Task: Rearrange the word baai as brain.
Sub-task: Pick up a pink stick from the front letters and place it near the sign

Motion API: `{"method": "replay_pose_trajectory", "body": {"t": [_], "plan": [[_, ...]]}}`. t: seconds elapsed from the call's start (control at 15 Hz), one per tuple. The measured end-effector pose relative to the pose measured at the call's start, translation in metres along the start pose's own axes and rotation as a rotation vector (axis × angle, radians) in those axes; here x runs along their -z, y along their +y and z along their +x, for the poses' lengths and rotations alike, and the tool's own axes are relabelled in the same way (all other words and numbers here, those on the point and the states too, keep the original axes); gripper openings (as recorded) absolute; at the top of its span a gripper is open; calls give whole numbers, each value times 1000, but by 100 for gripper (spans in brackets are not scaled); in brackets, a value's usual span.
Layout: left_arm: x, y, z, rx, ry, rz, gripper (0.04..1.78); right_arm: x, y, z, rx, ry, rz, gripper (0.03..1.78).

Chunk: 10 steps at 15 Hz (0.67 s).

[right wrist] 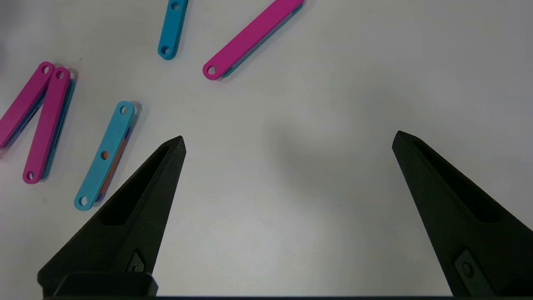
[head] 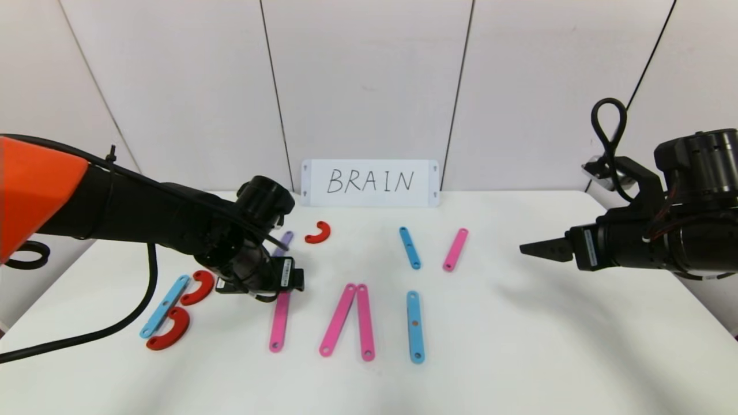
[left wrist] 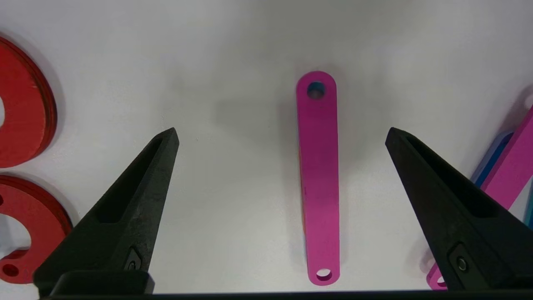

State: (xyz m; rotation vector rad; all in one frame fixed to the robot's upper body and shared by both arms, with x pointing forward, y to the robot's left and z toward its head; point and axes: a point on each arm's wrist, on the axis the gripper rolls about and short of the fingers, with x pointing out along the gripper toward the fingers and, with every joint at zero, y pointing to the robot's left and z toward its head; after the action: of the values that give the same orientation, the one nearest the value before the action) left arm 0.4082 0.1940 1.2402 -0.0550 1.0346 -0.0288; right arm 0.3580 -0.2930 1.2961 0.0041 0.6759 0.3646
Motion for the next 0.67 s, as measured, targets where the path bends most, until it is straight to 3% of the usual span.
{"method": "replay_pose_trajectory", "body": {"t": [0.67], "plan": [[14,-5,8,-13,51,-1,167,1,0,0,0,2,0,174]]}}
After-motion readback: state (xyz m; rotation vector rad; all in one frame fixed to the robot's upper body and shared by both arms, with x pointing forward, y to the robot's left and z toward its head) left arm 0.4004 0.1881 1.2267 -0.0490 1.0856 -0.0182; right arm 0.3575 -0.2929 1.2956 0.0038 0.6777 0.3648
